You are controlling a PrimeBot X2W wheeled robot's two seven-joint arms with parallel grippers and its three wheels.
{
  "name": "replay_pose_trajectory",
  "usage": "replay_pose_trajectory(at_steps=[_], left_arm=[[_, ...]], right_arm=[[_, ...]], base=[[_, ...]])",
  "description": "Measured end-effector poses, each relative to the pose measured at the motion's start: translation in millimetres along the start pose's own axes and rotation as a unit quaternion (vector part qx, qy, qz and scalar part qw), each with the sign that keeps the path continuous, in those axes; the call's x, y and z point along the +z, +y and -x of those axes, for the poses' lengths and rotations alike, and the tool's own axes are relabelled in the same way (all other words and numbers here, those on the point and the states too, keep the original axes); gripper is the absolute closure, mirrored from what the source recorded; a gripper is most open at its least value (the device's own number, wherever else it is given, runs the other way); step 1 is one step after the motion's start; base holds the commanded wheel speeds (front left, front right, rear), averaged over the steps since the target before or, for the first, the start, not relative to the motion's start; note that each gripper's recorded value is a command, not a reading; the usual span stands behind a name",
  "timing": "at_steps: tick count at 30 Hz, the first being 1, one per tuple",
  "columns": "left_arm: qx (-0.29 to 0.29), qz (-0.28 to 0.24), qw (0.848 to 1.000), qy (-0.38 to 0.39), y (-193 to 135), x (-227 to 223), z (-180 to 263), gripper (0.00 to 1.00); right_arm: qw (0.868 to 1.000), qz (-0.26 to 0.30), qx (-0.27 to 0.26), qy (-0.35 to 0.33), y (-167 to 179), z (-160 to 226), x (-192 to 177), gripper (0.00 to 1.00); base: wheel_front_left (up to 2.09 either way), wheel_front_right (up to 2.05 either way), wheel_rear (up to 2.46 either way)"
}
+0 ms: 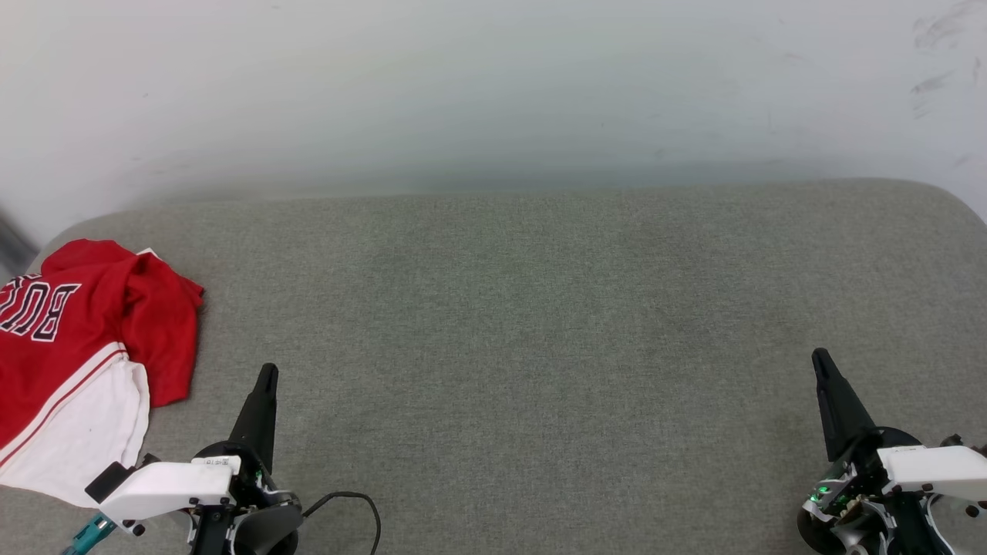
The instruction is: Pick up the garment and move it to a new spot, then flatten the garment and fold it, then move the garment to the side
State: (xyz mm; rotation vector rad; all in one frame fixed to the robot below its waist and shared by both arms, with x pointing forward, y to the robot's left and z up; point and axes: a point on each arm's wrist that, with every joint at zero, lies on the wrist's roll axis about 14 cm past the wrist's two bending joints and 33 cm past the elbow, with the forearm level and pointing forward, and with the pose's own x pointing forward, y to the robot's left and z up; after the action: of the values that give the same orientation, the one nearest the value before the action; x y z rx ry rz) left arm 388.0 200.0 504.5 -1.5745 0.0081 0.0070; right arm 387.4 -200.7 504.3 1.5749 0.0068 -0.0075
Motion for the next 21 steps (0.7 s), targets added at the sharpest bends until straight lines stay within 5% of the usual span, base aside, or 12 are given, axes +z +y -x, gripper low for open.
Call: replay_pose_trajectory(at_steps=[21], left_arm=[[0.0,0.0,1.0,0.0,0.0,-0.1,0.0,1.0]], right_arm=[[1.0,0.0,0.0,0.0,0.0,0.0,0.1,1.0]], base=[[0.0,0.0,0.0]])
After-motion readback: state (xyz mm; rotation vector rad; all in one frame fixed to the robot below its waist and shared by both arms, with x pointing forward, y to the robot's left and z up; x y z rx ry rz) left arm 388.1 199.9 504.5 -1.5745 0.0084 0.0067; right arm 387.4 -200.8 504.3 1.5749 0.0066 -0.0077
